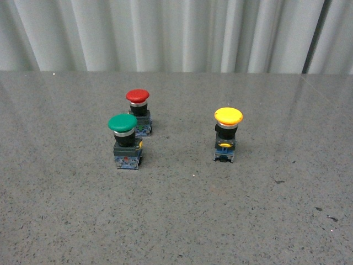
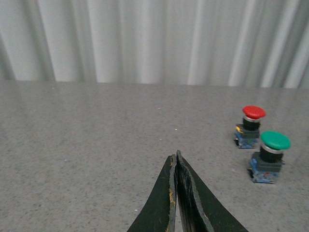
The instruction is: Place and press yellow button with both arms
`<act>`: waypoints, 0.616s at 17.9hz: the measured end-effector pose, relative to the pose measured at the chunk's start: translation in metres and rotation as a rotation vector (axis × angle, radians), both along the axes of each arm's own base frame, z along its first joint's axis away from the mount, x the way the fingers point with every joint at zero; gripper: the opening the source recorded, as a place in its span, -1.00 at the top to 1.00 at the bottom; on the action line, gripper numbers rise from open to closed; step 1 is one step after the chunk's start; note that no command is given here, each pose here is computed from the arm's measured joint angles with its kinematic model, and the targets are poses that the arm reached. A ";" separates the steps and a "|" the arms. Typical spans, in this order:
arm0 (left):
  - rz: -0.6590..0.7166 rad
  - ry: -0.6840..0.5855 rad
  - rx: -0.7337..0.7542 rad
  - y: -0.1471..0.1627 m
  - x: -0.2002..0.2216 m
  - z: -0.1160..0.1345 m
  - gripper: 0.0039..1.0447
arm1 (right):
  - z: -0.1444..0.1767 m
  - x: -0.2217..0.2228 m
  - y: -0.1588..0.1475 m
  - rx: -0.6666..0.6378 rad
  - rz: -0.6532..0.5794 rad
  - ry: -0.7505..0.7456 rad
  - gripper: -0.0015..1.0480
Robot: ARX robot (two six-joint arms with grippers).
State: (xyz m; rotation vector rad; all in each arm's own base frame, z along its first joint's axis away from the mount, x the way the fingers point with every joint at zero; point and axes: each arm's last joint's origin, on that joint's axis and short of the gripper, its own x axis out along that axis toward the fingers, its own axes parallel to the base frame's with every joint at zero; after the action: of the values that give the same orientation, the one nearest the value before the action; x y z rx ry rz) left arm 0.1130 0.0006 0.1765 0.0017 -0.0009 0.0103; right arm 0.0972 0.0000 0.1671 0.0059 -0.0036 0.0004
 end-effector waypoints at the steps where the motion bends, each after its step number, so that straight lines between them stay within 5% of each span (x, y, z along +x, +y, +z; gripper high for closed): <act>1: -0.015 -0.024 0.000 -0.001 -0.001 -0.002 0.97 | 0.000 0.000 0.000 0.000 0.000 -0.001 -0.87; 11: -0.011 0.005 0.001 -0.001 -0.016 -0.010 0.97 | 0.000 0.000 0.000 0.000 0.000 -0.001 -0.87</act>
State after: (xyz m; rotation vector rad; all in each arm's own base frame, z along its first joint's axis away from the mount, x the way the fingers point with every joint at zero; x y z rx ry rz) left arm 0.0975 -0.0001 0.1669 0.0025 0.0044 -0.0004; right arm 0.0972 0.0000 0.1671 0.0059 -0.0044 0.0004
